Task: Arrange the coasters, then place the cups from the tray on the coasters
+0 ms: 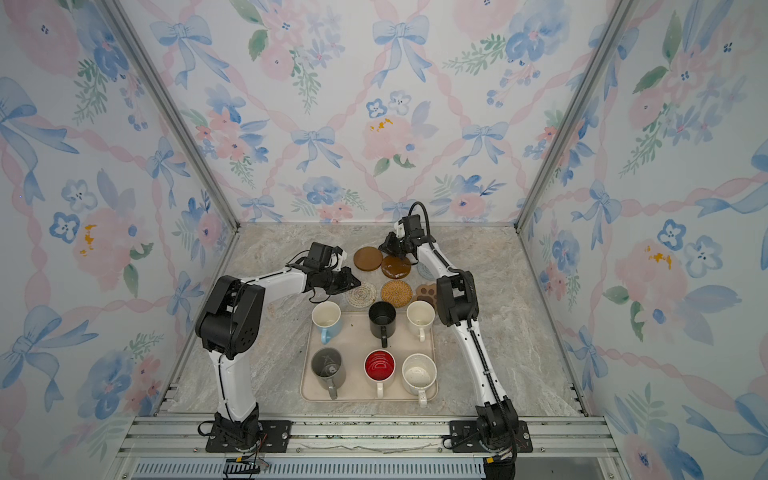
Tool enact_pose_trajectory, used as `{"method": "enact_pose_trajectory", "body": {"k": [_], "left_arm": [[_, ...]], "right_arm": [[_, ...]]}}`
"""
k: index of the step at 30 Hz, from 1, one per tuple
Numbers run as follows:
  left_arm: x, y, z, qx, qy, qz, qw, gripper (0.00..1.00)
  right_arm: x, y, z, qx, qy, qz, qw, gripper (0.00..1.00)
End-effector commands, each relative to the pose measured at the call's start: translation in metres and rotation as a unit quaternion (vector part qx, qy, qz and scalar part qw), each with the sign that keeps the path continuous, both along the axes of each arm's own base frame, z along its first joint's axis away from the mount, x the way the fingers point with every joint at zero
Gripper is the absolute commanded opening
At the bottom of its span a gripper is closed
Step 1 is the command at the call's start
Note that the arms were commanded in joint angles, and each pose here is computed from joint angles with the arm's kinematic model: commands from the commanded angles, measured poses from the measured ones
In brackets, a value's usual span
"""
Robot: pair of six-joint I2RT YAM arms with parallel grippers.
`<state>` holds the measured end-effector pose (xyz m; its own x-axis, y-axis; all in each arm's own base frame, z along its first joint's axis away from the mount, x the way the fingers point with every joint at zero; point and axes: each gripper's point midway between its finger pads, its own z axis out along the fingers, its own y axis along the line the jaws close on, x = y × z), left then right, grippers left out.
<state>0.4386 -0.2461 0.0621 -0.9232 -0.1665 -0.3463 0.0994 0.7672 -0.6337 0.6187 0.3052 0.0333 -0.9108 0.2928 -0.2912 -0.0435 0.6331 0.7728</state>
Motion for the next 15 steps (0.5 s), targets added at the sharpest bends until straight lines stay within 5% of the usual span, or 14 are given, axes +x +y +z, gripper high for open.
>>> {"method": "enact_pose_trajectory", "body": {"k": [1, 15], "left_arm": [[0.006, 0.01, 0.025, -0.014, -0.029, 0.025, 0.999, 0.13], [0.014, 0.04, 0.034, -0.021, -0.047, 0.065, 0.997, 0.13]], "right_arm": [[-0.015, 0.011, -0.013, -0.001, 0.021, 0.029, 0.999, 0.0], [-0.054, 0.002, -0.026, -0.034, 0.051, 0.089, 0.994, 0.0]]}}
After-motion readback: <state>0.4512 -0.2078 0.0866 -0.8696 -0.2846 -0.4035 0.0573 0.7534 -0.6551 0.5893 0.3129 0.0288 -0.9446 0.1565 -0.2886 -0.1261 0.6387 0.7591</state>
